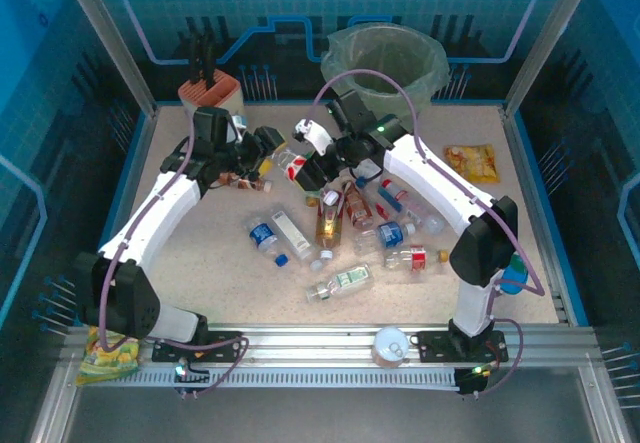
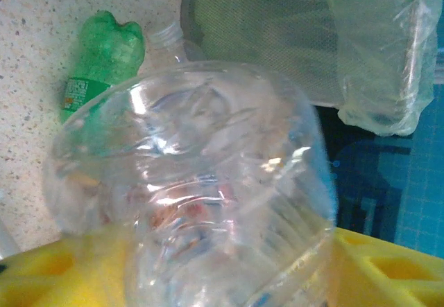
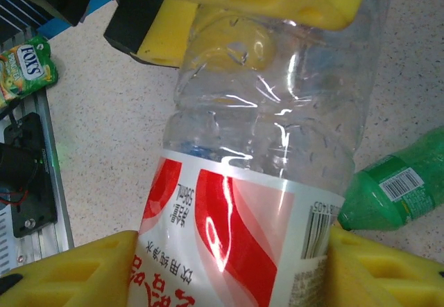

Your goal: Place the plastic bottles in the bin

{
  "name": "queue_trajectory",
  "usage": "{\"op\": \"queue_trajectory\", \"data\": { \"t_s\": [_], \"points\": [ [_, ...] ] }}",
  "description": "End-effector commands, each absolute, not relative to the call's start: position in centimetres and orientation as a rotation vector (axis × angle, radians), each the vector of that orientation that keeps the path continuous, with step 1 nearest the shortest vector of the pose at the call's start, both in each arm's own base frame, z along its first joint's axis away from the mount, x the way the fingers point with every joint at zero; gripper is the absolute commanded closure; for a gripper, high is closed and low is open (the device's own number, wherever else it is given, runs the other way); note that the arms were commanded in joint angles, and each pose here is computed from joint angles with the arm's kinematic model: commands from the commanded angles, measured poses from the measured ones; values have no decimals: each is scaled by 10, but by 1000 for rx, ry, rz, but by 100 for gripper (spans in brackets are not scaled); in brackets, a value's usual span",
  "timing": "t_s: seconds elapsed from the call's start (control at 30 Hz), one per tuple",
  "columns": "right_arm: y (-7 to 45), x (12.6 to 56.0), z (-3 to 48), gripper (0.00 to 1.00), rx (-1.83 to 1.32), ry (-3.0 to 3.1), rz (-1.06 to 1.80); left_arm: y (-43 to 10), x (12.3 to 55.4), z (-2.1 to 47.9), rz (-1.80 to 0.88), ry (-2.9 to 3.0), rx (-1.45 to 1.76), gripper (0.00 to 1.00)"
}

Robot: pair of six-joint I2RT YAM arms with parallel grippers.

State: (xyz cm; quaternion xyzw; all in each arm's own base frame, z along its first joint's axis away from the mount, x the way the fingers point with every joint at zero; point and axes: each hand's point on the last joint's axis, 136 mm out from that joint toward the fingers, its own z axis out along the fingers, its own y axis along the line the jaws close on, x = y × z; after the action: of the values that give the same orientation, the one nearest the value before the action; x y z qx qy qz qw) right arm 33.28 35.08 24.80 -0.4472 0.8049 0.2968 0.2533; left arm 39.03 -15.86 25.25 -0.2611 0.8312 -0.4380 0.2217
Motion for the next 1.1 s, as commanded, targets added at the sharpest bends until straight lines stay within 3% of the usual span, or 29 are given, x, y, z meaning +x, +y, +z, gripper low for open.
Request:
{"op": "queue_trajectory", "data": {
  "t_s": [0.0,0.1,0.17,0.33,0.67,0.87,1.07],
  "points": [
    [357,334,272,44,-1192,2126,869,-163,398,273,-1264,2214,-676,22],
    [342,350,290,47,-1112,2119,810,-150,395,281,-1228,2175,-705,9],
    [327,363,304,48,-1054,2112,763,-137,391,284,-1203,2147,-741,7],
    [284,402,341,49,-905,2072,610,-110,379,274,-1148,2116,-837,6],
    [170,519,399,55,-427,2027,267,-86,351,220,-911,2240,-937,6],
    [123,577,365,57,-272,2057,162,-81,327,192,-814,2330,-970,8],
    [111,610,324,57,-235,2087,147,-91,298,162,-750,2455,-965,8]
  ]
}}
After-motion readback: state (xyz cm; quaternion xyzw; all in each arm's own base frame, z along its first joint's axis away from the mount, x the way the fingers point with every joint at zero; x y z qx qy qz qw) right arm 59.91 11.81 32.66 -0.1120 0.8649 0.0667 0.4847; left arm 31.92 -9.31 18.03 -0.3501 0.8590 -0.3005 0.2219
